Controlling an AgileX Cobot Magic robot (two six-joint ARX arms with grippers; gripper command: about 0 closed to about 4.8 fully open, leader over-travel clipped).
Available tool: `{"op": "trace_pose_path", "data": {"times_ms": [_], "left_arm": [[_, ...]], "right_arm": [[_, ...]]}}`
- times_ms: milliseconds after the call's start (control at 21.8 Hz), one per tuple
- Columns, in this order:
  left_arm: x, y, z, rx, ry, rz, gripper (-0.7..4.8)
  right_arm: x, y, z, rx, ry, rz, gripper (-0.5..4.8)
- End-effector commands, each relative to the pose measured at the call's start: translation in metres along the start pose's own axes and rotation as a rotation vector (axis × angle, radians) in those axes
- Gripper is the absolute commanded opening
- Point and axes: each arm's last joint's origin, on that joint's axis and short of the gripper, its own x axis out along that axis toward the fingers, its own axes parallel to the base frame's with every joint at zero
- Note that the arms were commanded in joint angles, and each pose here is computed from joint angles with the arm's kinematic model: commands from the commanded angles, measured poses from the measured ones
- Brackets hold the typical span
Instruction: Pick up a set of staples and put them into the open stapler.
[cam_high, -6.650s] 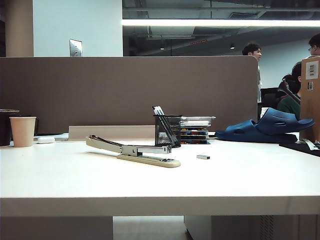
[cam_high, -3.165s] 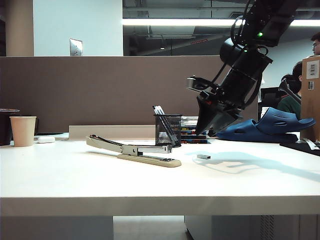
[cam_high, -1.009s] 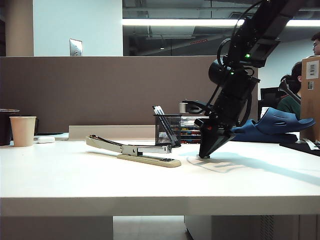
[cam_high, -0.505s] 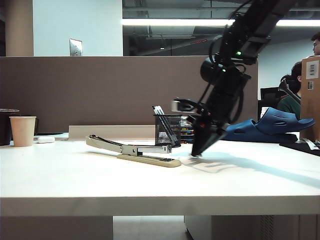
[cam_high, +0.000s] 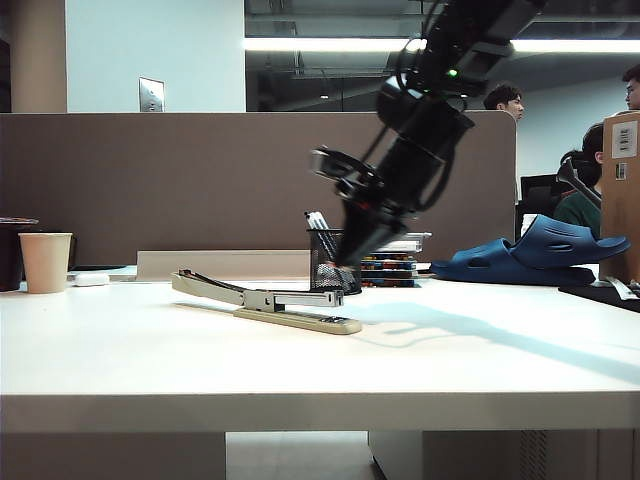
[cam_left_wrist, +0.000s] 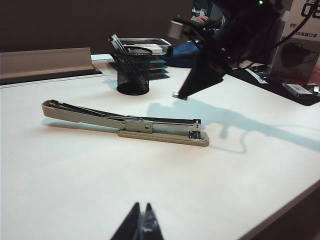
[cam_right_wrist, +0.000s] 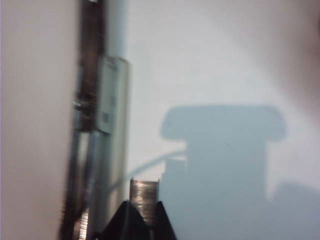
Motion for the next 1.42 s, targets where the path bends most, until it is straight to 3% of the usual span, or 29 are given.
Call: {"op": "trace_pose_path", "data": {"times_ms": [46,367,1422], "left_arm": [[0.000,0.000,0.001,0.003,-0.010,-0.005,-0.06],[0.000,0.000,0.001,0.003,-0.010,-0.005,-0.06],[0.000,0.000,0.001,0.003,-0.010,-0.003,-0.06]], "right_arm": [[0.001,0.012,0.004,-0.007,-0.003,0.061,-0.01],[0.010,0.033,0.006,-0.021,0.048,0.112,-0.01],[0.015,0.033,0.001,-0.007,0.079,0.122,-0.01]]}}
